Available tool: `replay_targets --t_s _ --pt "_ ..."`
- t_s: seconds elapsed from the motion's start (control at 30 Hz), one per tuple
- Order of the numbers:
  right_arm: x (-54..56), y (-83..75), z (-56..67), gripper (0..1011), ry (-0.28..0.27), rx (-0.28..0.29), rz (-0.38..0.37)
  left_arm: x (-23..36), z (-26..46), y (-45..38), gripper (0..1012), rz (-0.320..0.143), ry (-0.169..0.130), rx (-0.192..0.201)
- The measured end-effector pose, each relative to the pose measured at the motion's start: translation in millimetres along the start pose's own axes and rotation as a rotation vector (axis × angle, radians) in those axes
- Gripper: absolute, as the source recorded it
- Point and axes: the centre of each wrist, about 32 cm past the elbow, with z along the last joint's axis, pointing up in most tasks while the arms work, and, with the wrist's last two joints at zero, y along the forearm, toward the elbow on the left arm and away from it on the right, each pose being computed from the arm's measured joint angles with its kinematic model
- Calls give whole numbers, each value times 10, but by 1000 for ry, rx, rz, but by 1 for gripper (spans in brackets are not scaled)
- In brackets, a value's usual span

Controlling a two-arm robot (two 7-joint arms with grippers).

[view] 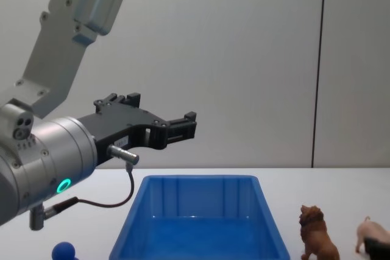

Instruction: Pick up the two dolls from the table and place them into the box.

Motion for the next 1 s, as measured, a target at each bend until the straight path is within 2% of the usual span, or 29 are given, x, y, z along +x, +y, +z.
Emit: replay_targets --t_s 0.2,0.37,0.57,0.6,0.8,0.83,0.93,0.97,1.0 --pt "-8 63 -88 1001 24 -54 -4 0 0 0 1002 0 0 0" --pt "-9 107 -139 902 43 -81 -8 0 0 0 1001 0 0 0" --pt "-11 131 -173 746 57 -88 -8 0 0 0 1002 0 0 0" --pt "-14 134 -179 688 59 -85 -5 0 0 0 1001 0 0 0" --pt "-26 138 -183 534 62 -60 8 0 0 0 1001 0 0 0" --pt "-27 139 -183 474 62 -57 9 0 0 0 1001 0 0 0" --pt "-33 139 -180 415 60 -44 14 0 0 0 1001 0 0 0" --pt "-37 139 -176 359 58 -36 16 0 0 0 1001 0 0 0" --pt "-38 139 -173 357 57 -32 16 0 0 0 1001 0 0 0"
